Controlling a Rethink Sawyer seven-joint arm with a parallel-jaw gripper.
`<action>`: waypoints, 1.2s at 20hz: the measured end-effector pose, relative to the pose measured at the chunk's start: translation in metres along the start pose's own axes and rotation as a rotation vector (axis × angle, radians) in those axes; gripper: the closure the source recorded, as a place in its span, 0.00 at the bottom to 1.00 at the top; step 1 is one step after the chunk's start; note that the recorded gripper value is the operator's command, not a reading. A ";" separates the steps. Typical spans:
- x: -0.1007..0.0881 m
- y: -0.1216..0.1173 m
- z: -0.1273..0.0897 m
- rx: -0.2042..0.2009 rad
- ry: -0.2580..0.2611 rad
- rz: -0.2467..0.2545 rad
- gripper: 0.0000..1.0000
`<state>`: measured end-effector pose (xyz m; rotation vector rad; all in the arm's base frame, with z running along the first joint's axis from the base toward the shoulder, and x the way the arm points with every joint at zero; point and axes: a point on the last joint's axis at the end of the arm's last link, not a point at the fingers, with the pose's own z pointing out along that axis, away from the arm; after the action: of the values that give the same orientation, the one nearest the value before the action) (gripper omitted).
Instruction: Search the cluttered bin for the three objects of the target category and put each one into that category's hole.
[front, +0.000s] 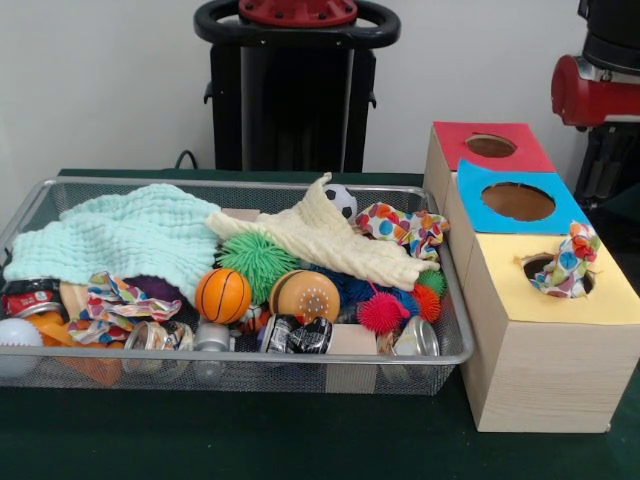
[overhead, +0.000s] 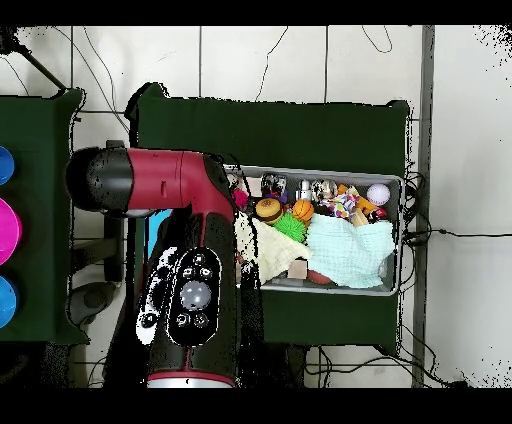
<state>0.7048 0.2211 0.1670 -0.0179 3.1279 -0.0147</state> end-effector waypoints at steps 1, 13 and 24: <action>0.000 0.000 0.001 0.000 0.001 0.000 1.00; 0.001 0.000 0.005 0.001 0.007 0.000 1.00; 0.005 -0.001 0.019 0.005 0.029 0.001 1.00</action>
<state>0.7005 0.2195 0.1479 -0.0163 3.1566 -0.0227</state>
